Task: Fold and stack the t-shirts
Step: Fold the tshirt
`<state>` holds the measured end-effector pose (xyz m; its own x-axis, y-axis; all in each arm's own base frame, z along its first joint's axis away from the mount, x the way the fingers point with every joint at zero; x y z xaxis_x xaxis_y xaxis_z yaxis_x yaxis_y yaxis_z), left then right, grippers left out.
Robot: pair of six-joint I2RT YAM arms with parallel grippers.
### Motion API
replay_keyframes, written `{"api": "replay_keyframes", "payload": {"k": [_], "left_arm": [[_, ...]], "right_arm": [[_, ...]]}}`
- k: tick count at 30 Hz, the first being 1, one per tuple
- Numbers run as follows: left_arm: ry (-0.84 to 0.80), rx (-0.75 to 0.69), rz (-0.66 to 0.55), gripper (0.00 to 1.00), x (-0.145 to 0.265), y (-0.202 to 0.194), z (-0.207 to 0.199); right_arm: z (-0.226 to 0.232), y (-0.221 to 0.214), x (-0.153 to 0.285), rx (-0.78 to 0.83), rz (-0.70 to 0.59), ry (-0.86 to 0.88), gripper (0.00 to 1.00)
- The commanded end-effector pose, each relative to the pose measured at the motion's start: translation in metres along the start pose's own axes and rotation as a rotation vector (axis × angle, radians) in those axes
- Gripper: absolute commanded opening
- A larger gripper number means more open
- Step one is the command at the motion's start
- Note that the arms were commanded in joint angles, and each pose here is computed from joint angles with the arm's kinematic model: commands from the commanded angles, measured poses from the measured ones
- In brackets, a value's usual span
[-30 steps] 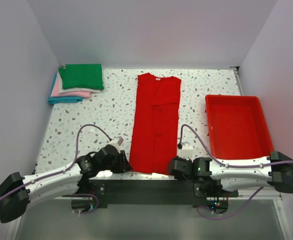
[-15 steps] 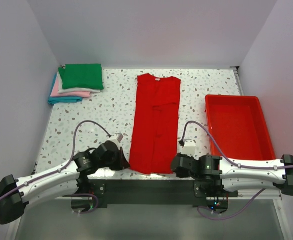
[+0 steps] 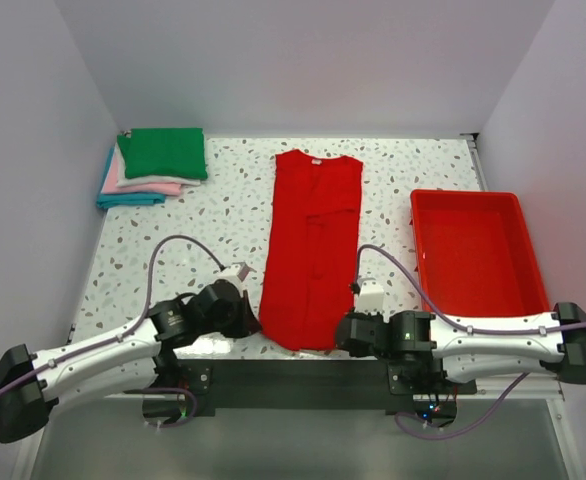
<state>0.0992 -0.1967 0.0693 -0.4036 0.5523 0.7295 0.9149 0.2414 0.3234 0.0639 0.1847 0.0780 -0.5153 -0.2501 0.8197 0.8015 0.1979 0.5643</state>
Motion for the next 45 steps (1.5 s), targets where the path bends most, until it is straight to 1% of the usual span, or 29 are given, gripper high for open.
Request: {"api": "replay_keyframes", "payload": {"k": [1, 2, 3, 4, 5, 6, 7, 8, 9, 11, 12, 13, 15, 16, 21, 24, 28, 31, 35, 36, 40, 41, 42, 43, 44, 45], "left_arm": [[-0.059, -0.045, -0.141, 0.0, -0.004, 0.043, -0.041], [-0.063, -0.045, -0.154, 0.0, -0.006, 0.049, -0.046], [-0.057, -0.044, -0.169, 0.0, -0.014, 0.056, -0.05], [-0.063, -0.037, -0.2, 0.0, -0.015, 0.071, -0.056], [-0.064, -0.033, -0.218, 0.0, -0.018, 0.079, -0.058], [-0.055, -0.008, -0.265, 0.0, -0.023, 0.097, -0.06], [-0.053, 0.007, -0.286, 0.0, -0.026, 0.106, -0.06], [-0.055, 0.022, -0.303, 0.0, -0.029, 0.115, -0.061], [-0.062, 0.035, -0.328, 0.0, -0.036, 0.127, -0.067], [-0.038, 0.064, -0.367, 0.0, -0.041, 0.146, -0.065], [-0.063, 0.071, -0.408, 0.0, -0.046, 0.163, -0.077], [-0.061, 0.077, -0.434, 0.0, -0.047, 0.174, -0.078], [-0.067, 0.085, -0.457, 0.0, -0.058, 0.192, -0.086], [-0.053, 0.094, -0.47, 0.0, -0.062, 0.202, -0.082], [-0.051, 0.111, -0.481, 0.0, -0.088, 0.242, -0.084], [-0.043, 0.125, -0.491, 0.0, -0.099, 0.266, -0.078], [-0.04, 0.137, -0.494, 0.0, -0.112, 0.287, -0.073], [-0.059, 0.13, -0.479, 0.0, -0.122, 0.298, -0.074], [-0.03, 0.137, -0.467, 0.0, -0.134, 0.305, -0.064], [-0.028, 0.147, -0.473, 0.0, -0.134, 0.309, -0.061], [-0.049, 0.147, -0.46, 0.01, -0.137, 0.313, -0.059], [-0.05, 0.143, -0.451, 0.05, -0.14, 0.314, -0.057], [-0.053, 0.138, -0.456, 0.09, -0.138, 0.318, -0.055], [-0.06, 0.134, -0.462, 0.26, -0.135, 0.321, -0.055], [-0.083, 0.124, -0.478, 0.38, -0.128, 0.323, -0.057], [-0.085, 0.117, -0.498, 0.54, -0.121, 0.327, -0.054]], "right_arm": [[0.0, 0.063, 0.011, -0.034, -0.176, -0.067, 0.0], [0.0, 0.071, 0.008, 0.015, -0.158, -0.072, 0.0], [0.004, 0.085, 0.002, -0.007, -0.174, -0.049, 0.0], [-0.005, 0.098, -0.006, -0.054, -0.161, -0.062, 0.0], [-0.01, 0.105, -0.014, -0.015, -0.154, -0.077, 0.0], [-0.016, 0.126, -0.019, -0.063, -0.184, -0.087, 0.0], [-0.023, 0.129, -0.026, -0.059, -0.174, -0.11, 0.0], [-0.024, 0.142, -0.027, -0.044, -0.188, -0.113, 0.0], [-0.024, 0.149, -0.038, -0.042, -0.178, -0.132, 0.0], [-0.036, 0.174, -0.045, -0.064, -0.198, -0.164, 0.0], [-0.035, 0.18, -0.058, -0.07, -0.188, -0.162, 0.0], [-0.044, 0.195, -0.063, -0.104, -0.205, -0.176, 0.0], [-0.048, 0.21, -0.074, -0.117, -0.223, -0.176, 0.0], [-0.054, 0.217, -0.083, -0.13, -0.217, -0.196, 0.0], [-0.071, 0.243, -0.105, -0.171, -0.236, -0.233, 0.0], [-0.089, 0.257, -0.117, -0.204, -0.235, -0.259, 0.0], [-0.108, 0.275, -0.128, -0.247, -0.242, -0.267, 0.0], [-0.12, 0.285, -0.134, -0.282, -0.242, -0.252, 0.0], [-0.127, 0.291, -0.146, -0.289, -0.213, -0.229, 0.0], [-0.132, 0.288, -0.152, -0.295, -0.194, -0.234, 0.0], [-0.136, 0.292, -0.162, -0.305, -0.188, -0.208, 0.01], [-0.136, 0.293, -0.164, -0.301, -0.182, -0.199, 0.06], [-0.137, 0.292, -0.166, -0.301, -0.161, -0.19, 0.21], [-0.137, 0.299, -0.166, -0.286, -0.166, -0.186, 0.35], [-0.137, 0.3, -0.164, -0.276, -0.163, -0.19, 0.47], [-0.138, 0.302, -0.16, -0.27, -0.159, -0.199, 0.64]]}}
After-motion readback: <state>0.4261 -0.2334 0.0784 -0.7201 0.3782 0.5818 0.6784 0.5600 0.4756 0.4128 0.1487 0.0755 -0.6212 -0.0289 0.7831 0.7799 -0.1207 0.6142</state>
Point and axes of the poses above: each gripper's point midway between its finger pads, its own x axis back along the fingers, its own z axis along the line the jaws close on, y = z × x, the point moved 2 cm from there along x, back along the fingers, and after that the axes turned 10 degrees about x, right-handed, at the moved point
